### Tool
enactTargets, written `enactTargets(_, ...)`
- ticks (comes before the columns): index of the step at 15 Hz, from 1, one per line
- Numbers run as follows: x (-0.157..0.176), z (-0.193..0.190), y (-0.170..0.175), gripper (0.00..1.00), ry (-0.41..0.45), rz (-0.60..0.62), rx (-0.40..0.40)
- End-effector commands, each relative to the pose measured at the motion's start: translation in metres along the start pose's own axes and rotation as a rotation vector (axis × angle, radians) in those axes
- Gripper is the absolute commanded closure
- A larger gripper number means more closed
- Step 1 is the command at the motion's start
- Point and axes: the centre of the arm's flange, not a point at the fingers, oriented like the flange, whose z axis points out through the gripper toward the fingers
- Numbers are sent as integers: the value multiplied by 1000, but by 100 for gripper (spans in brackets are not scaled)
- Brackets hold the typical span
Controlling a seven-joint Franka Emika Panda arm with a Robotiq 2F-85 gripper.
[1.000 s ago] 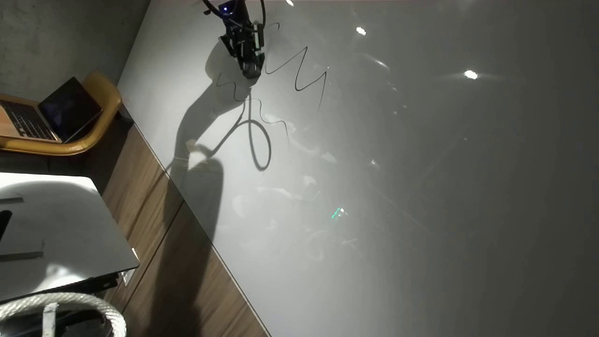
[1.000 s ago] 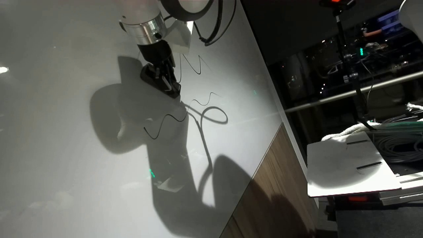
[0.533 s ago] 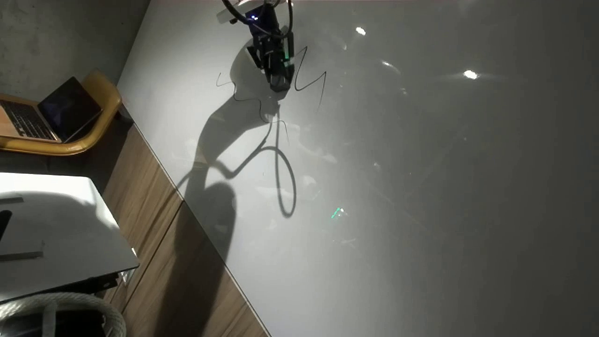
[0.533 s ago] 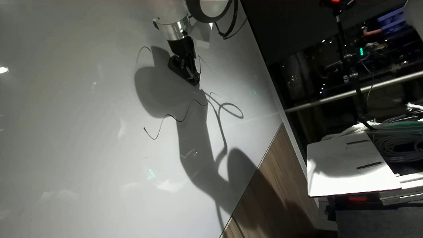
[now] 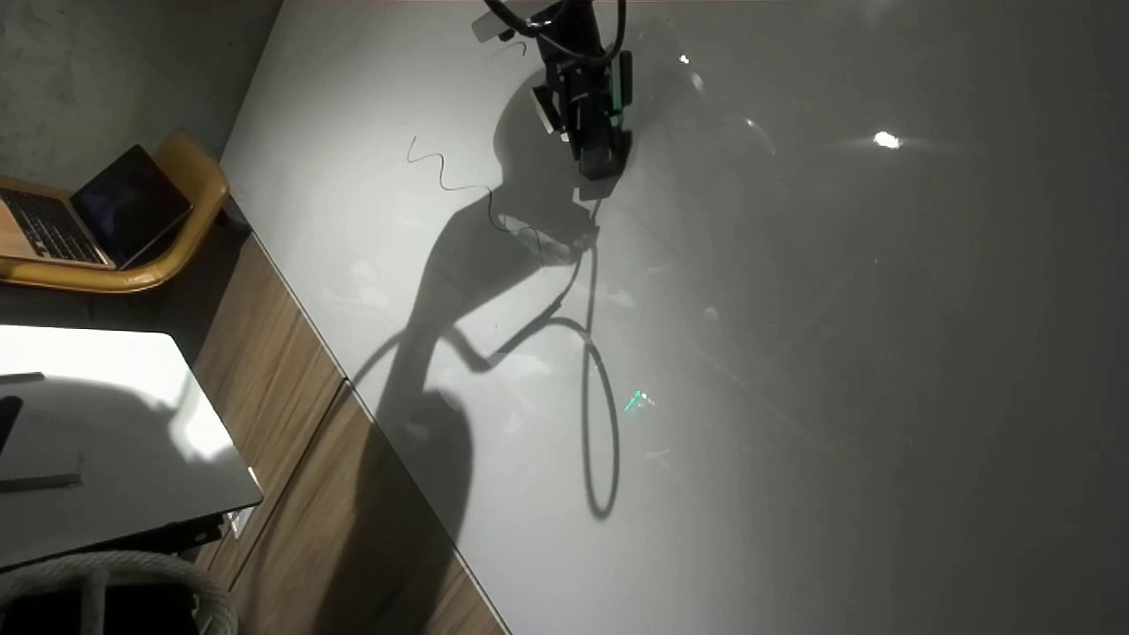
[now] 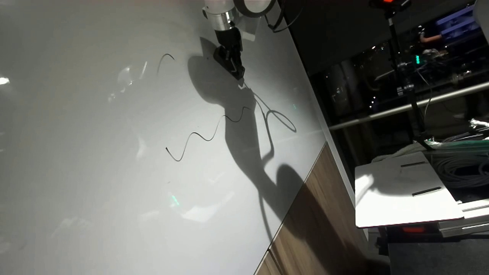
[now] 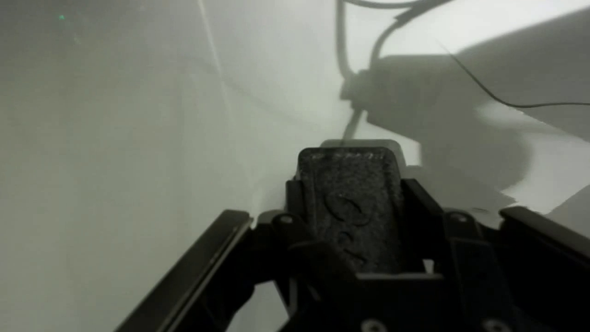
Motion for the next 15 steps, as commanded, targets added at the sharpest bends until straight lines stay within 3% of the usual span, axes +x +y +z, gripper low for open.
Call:
enactTargets(1,6,11,26,71,34,48,20)
enactTargets(9,-21,53,54,71,24,101,59)
enactTargets(15,-31,67,23,71,33,83,97)
